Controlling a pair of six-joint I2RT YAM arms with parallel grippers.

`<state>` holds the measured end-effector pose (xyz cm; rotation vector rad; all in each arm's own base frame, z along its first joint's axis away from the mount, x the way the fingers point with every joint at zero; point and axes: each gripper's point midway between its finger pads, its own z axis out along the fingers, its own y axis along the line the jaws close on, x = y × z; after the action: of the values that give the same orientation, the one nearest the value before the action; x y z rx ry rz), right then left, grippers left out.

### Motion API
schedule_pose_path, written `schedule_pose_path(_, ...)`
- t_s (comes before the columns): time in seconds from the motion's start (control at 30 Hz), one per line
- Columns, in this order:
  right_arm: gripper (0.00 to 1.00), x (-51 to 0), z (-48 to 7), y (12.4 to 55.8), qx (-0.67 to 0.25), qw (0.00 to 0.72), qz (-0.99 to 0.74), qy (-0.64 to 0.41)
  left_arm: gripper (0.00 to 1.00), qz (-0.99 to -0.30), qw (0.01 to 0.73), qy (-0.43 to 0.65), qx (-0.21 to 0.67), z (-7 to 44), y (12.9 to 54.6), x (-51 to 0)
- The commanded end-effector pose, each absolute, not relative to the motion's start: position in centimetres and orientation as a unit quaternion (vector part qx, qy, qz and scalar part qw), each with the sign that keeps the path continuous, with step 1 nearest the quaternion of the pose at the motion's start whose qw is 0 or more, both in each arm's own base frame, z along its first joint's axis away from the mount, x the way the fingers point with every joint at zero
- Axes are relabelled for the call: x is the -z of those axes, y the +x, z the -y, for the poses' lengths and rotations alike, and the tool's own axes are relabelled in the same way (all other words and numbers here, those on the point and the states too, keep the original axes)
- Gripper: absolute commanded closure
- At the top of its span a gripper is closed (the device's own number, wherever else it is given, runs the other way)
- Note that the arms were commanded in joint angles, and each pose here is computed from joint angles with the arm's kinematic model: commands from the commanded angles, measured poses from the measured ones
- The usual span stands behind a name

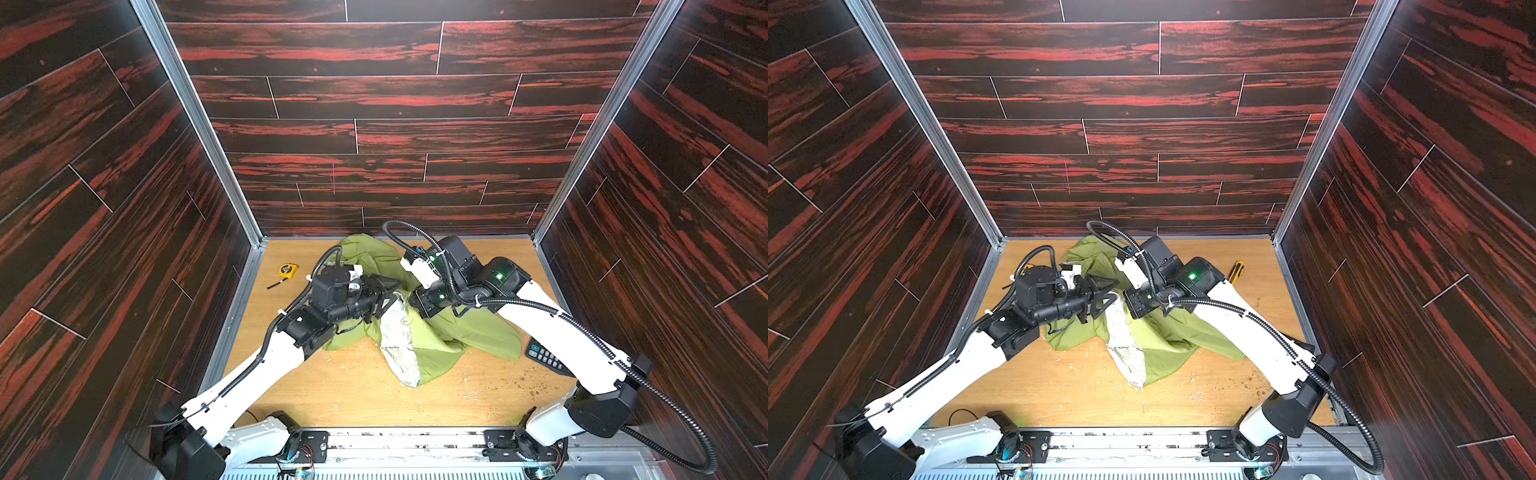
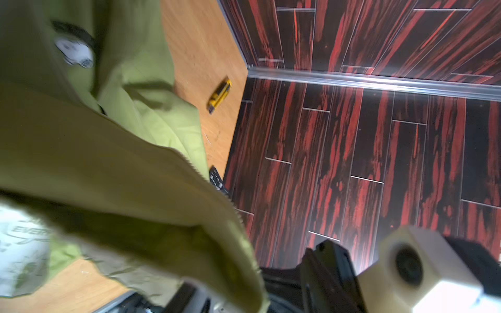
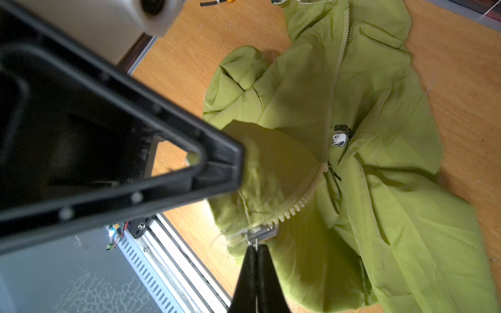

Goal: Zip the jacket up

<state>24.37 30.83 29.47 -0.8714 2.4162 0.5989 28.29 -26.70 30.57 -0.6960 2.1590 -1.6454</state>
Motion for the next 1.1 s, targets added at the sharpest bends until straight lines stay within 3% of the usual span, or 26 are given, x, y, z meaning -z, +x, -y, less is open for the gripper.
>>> schedule_pose_path(0.0, 1.0, -29.9, -31.2, 24.1, -0.244, 0.244, -0.886, -0.311, 0.47, -0.769, 0.212, -0.245, 0.551, 24.9, 27.9, -29.2)
schedule_pose_path(0.23, 1.0, -29.8, -31.9, 23.8, -0.267, 0.223, -0.886, -0.306, 0.48, -0.779, 0.29, -0.176, 0.528, 24.3, 26.6, -30.1)
schedule_pose_path(0.6, 1.0, -29.7, -31.3, 24.4, -0.281, 0.203, -0.895, -0.281, 0.55, -0.776, 0.352, -0.074, 0.518, 26.6, 24.9, -30.7)
schedule_pose_path(1.07, 1.0, -30.0, -31.2, 24.7, -0.301, 0.195, -0.894, -0.268, 0.58, -0.798, 0.331, -0.022, 0.503, 29.7, 25.0, -29.7)
